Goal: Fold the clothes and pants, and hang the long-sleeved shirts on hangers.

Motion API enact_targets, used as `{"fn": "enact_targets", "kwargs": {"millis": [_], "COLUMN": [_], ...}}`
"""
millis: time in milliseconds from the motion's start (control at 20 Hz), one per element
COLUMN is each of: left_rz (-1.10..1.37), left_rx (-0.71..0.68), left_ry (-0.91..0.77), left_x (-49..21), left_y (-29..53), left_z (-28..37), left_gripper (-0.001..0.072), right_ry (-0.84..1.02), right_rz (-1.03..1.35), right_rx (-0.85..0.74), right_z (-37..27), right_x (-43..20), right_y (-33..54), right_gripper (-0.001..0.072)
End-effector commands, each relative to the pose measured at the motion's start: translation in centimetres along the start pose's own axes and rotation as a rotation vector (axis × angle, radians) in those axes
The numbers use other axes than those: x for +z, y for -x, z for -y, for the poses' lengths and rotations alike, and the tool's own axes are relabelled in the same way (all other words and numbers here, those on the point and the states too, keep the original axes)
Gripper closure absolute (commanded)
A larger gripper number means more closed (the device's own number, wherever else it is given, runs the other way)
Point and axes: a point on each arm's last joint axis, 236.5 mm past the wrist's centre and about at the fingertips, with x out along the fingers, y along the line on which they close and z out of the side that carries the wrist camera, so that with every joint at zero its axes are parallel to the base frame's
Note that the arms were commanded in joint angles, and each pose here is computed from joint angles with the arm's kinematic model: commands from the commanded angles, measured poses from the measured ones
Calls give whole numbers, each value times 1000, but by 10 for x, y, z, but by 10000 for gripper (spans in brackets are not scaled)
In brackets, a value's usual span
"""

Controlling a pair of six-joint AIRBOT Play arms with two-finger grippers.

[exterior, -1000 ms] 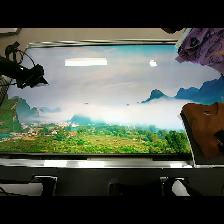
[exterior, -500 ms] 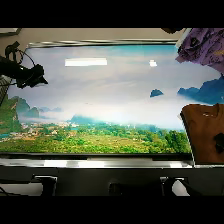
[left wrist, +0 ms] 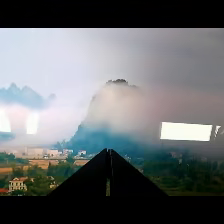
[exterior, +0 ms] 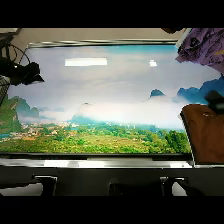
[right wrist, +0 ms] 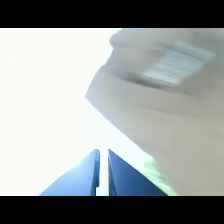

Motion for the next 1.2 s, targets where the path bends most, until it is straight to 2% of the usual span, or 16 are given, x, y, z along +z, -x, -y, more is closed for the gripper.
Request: {"fn": "enact_targets", "kwargs": {"millis": [0, 150, 300, 1150], "left_rz": [70, 88, 105, 120], "left_rx": [121, 117, 89, 100], "left_ry": [-108, -203, -214, -215], "left_x": [-8, -43, -74, -83], "left_y": [27, 21, 16, 33], "left_z": [1, 27, 34, 29], "left_gripper": [695, 695, 694, 691], "right_ry": [339, 510, 605, 652], "right_rz": [54, 15, -9, 29], "right_rx": [267, 326, 377, 367], "right_z": [-138, -195, -224, -228], "right_x": [-25, -73, -105, -102], "right_y": [12, 18, 27, 27], "right_gripper": [634, 649, 685, 684]}}
